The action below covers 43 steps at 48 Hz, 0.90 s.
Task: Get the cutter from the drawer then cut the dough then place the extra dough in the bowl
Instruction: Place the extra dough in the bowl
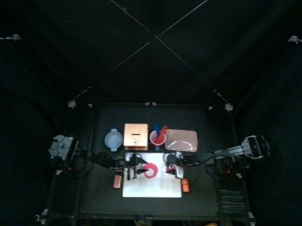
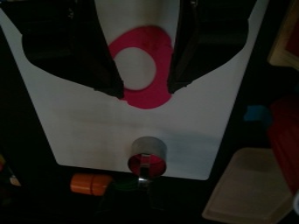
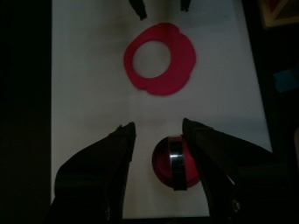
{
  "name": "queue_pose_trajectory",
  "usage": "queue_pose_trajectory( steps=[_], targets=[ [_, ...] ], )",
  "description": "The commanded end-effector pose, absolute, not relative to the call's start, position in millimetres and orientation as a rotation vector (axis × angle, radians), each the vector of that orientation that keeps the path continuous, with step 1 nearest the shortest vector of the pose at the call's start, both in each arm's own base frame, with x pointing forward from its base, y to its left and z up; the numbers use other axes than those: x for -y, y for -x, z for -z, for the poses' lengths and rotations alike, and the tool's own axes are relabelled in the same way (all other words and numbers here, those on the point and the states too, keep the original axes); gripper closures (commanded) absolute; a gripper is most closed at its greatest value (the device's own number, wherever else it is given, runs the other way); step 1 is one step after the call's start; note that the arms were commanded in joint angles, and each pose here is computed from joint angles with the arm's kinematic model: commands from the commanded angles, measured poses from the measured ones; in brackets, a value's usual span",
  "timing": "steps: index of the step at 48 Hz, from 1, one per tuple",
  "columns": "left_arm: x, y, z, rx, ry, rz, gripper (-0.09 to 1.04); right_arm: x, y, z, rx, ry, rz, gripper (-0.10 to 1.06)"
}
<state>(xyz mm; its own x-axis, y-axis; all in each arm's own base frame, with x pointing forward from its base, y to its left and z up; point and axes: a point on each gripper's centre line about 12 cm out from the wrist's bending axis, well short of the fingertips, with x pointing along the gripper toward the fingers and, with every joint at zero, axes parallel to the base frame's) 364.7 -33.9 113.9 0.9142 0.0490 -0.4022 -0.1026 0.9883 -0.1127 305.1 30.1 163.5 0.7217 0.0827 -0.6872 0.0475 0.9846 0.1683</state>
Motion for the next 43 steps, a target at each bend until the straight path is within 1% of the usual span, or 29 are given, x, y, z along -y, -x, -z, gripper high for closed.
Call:
queue_pose_trajectory(
  steps=[1, 6, 13, 18, 23, 35, 39, 43],
  targets=[
    [24, -370, -118, -0.421, 0.194, -0.143, 0.12, -30, -310, -177, -0.716, -0.176, -0.024, 0.14],
    [21, -375, -116, -0.505, 0.225, -0.17, 0.12, -28, -310, -177, -0.717, -0.163, -0.024, 0.14],
    [21, -383, -119, -0.614, 0.166, -0.13, 0.13, -26, -309, -175, -0.721, -0.142, -0.026, 0.14],
    [16, -388, -129, -0.656, 0.132, -0.097, 0.14, -26, -308, -174, -0.724, -0.144, -0.024, 0.14],
    [14, -391, -141, -0.687, 0.161, -0.07, 0.14, -26, -307, -173, -0.729, -0.145, -0.023, 0.14],
    [8, -389, -145, -0.747, 0.185, -0.04, 0.15, -25, -306, -171, -0.733, -0.143, -0.02, 0.14],
    [1, -390, -149, -0.776, 0.169, -0.019, 0.15, -25, -305, -170, -0.736, -0.141, -0.02, 0.14],
    [-6, -390, -151, -0.841, 0.117, 0.028, 0.15, -25, -304, -169, -0.74, -0.142, -0.02, 0.14]
  ],
)
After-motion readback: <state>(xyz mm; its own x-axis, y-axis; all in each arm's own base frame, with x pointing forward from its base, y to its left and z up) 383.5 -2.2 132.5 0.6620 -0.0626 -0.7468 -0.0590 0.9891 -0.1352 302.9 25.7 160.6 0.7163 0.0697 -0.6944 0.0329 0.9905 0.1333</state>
